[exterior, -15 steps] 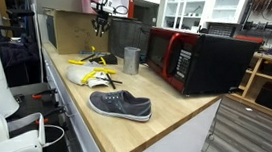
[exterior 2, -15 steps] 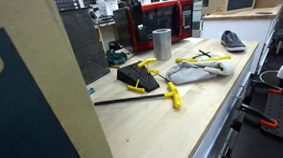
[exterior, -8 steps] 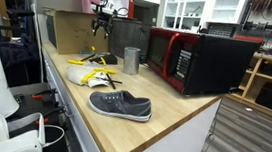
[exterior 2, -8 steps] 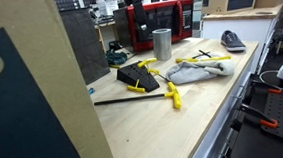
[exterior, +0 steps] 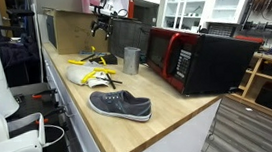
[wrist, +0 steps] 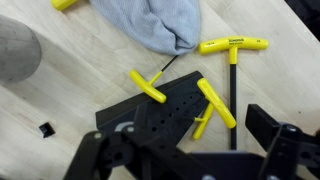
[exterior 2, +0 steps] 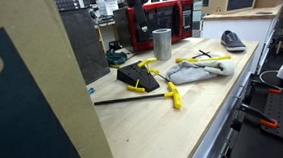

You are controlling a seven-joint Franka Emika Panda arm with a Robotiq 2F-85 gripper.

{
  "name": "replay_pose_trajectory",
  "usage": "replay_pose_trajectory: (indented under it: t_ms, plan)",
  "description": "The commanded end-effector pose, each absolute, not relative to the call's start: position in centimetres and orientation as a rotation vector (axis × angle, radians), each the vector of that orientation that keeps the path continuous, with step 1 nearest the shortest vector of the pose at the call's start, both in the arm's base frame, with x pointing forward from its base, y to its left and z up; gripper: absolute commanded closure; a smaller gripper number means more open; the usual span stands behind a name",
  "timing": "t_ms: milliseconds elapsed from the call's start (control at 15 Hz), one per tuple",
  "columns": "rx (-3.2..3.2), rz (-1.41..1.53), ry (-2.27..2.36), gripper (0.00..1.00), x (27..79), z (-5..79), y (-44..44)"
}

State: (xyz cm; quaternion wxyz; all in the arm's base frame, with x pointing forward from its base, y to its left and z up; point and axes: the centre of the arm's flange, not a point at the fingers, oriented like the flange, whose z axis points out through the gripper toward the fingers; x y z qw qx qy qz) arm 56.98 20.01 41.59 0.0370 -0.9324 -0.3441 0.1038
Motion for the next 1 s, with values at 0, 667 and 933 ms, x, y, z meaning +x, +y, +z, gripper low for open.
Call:
replay_pose_trajectory:
  t_ms: [0, 667, 933]
  plan:
    - [-2.912, 0.293, -0.945, 0.0, 55.8, 41.6, 19.1]
    - [-3.118, 0.087, -0.304, 0.0, 56.3, 38.3, 17.0]
    - [-3.143, 0.05, -0.025, 0.0, 56.1, 37.5, 16.0]
